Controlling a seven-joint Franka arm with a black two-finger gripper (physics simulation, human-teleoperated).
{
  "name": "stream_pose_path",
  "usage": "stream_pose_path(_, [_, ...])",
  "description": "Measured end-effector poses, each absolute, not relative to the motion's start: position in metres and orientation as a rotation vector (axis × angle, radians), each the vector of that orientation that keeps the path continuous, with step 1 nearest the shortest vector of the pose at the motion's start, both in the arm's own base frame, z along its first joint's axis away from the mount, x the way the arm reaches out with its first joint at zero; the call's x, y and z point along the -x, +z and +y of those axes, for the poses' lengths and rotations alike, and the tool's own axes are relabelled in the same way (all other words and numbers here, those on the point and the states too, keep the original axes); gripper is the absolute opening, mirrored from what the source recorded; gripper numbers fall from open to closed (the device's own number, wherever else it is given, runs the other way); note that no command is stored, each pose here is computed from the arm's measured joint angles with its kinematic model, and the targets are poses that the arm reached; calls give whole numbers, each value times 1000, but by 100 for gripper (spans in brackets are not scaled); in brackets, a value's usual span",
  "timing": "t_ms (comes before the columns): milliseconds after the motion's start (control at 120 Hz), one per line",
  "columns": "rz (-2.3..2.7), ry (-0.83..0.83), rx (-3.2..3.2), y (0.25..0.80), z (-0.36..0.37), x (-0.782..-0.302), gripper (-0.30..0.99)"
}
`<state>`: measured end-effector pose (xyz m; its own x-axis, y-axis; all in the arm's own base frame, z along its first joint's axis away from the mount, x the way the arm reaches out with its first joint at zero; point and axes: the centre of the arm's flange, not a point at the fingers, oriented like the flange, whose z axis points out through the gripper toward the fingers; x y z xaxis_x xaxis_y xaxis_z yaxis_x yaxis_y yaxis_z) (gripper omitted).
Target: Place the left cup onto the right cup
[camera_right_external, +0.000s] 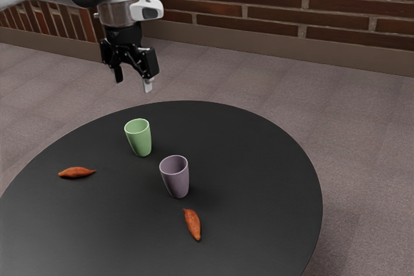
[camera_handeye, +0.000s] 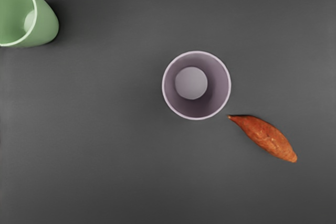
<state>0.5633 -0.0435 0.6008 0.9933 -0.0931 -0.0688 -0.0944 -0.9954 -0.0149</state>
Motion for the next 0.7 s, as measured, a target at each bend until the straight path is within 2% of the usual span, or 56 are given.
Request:
stream_pose_path(267, [97,86,3102,588,-27,-573,69])
stream_pose_path(700, [-85,211,3095,501,35,-618,67])
